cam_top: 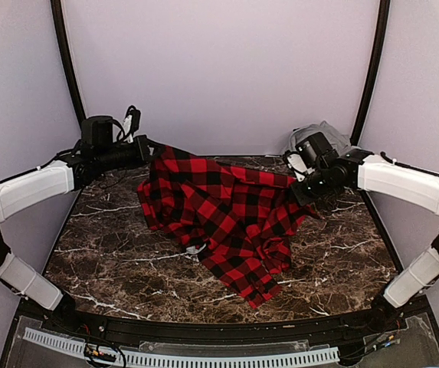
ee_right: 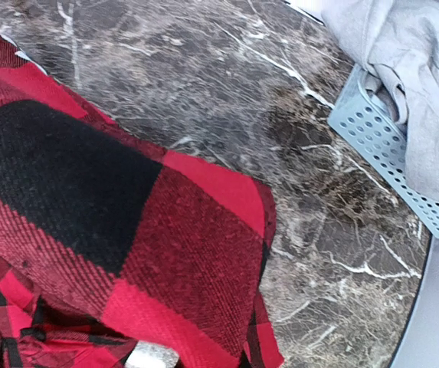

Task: Fold and stack the long sleeve shirts
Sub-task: Flatten out the crumpled shirt at the center of the board.

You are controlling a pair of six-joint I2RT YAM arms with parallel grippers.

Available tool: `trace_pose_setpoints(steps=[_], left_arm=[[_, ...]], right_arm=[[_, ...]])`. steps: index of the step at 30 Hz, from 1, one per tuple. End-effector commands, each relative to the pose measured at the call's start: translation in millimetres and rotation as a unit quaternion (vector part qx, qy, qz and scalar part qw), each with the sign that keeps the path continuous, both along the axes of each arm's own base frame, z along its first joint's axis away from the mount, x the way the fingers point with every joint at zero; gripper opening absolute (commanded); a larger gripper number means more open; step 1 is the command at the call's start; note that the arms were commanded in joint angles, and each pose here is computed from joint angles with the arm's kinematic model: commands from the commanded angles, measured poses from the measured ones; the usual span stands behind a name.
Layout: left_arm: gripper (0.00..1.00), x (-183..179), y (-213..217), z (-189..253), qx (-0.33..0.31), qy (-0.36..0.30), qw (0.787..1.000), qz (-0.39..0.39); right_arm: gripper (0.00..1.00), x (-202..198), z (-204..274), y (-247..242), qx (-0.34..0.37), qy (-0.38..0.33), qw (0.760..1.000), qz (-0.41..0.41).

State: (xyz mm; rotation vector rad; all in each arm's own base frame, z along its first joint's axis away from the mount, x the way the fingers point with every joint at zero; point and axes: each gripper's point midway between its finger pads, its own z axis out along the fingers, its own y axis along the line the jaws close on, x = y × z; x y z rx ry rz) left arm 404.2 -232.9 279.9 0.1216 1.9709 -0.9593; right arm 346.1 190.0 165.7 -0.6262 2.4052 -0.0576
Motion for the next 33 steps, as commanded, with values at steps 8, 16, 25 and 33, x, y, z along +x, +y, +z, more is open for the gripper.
trace_pose_setpoints(steps=[8,16,25,33], left_arm=[[0.00,-16.8,18.8,-5.1,0.044,0.017,0.999,-0.007],[0.00,-20.5,22.2,-23.4,0.057,0.030,0.998,-0.005],[0.00,-6.1,22.2,-17.8,0.051,0.029,0.998,0.006],[0.00,1.2,21.5,-12.3,0.047,0.027,0.998,0.006]], right_arm=[[0.00,-16.9,-55.9,11.3,0.044,0.040,0.998,0.015],[0.06,-8.2,-70.7,14.9,0.037,0.034,0.999,0.014],[0.22,-12.5,-85.9,5.1,0.026,0.029,0.999,0.000],[0.27,-12.7,-99.8,-6.3,0.011,0.019,1.000,-0.022]])
